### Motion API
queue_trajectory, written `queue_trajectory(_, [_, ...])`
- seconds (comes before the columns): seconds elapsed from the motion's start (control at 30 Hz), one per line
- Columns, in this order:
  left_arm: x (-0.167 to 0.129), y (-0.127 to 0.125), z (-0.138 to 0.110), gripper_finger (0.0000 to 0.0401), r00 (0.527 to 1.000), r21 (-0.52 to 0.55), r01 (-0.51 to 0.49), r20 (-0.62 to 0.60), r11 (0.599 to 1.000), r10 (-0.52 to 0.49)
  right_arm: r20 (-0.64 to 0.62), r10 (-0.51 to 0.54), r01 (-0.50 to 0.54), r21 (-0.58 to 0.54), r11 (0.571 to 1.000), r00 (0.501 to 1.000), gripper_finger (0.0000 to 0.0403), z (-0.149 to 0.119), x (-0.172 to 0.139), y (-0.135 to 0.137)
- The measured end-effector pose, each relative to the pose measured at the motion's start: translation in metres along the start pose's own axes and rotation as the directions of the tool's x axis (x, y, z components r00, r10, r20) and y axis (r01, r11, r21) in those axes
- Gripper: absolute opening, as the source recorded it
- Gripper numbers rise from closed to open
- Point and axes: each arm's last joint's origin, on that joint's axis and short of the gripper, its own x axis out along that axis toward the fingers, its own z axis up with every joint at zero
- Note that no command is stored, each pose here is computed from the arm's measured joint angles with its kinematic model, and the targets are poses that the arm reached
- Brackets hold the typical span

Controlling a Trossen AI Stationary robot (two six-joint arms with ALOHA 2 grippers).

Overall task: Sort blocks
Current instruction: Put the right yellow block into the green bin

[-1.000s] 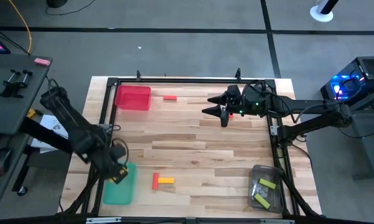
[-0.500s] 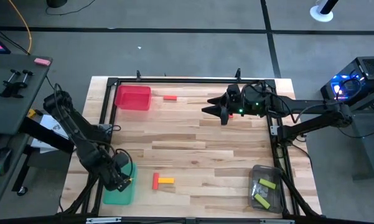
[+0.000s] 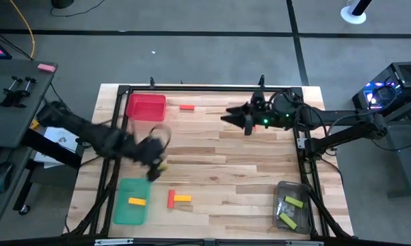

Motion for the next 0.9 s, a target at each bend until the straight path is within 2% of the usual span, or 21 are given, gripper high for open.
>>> queue_trajectory(0.13, [0.035, 0.035, 0.056, 0.0206, 0.987, -0.061, -0.009, 0.157, 0.998, 0.018, 0.152, -0.004, 0.009, -0.031, 0.999, 0.988, 0.0172, 0.016, -0.001, -0.001])
queue_trajectory(0.27, [0.069, 0.071, 0.097, 0.0206, 0.975, -0.189, 0.001, 0.220, 0.982, 0.042, 0.243, -0.030, 0.049, -0.070, 0.996, 0.969, 0.0172, 0.032, -0.010, -0.007])
queue_trajectory(0.37, [0.087, 0.091, 0.118, 0.0206, 0.978, -0.249, 0.003, 0.203, 0.969, 0.049, 0.244, -0.173, 0.189, -0.044, 0.981, 0.954, 0.0172, 0.037, -0.018, -0.021])
queue_trajectory(0.47, [0.092, 0.104, 0.134, 0.0206, 0.982, -0.284, 0.064, 0.191, 0.957, -0.009, 0.161, -0.406, 0.414, -0.014, 0.910, 0.899, 0.0169, 0.034, -0.029, -0.047])
queue_trajectory(0.57, [0.082, 0.108, 0.149, 0.0206, 0.963, -0.266, 0.135, 0.261, 0.955, -0.064, 0.005, -0.620, 0.620, -0.028, 0.784, 0.784, 0.0140, 0.029, -0.034, -0.087])
queue_trajectory(0.63, [0.073, 0.109, 0.158, 0.0206, 0.944, -0.236, 0.147, 0.323, 0.961, -0.065, -0.136, -0.703, 0.702, -0.070, 0.709, 0.698, 0.0095, 0.025, -0.033, -0.117])
queue_trajectory(0.73, [0.057, 0.113, 0.171, 0.0206, 0.907, -0.208, 0.154, 0.418, 0.966, -0.055, -0.289, -0.793, 0.782, -0.183, 0.596, 0.536, 0.0018, 0.021, -0.035, -0.157])
queue_trajectory(0.83, [0.042, 0.116, 0.178, 0.0206, 0.883, -0.168, 0.139, 0.467, 0.976, -0.045, -0.399, -0.849, 0.838, -0.276, 0.471, 0.346, 0.0013, 0.014, -0.036, -0.194])
queue_trajectory(0.9, [0.031, 0.118, 0.179, 0.0206, 0.870, -0.128, 0.119, 0.492, 0.985, -0.041, -0.483, -0.842, 0.843, -0.328, 0.426, 0.238, 0.0004, 0.005, -0.033, -0.216])
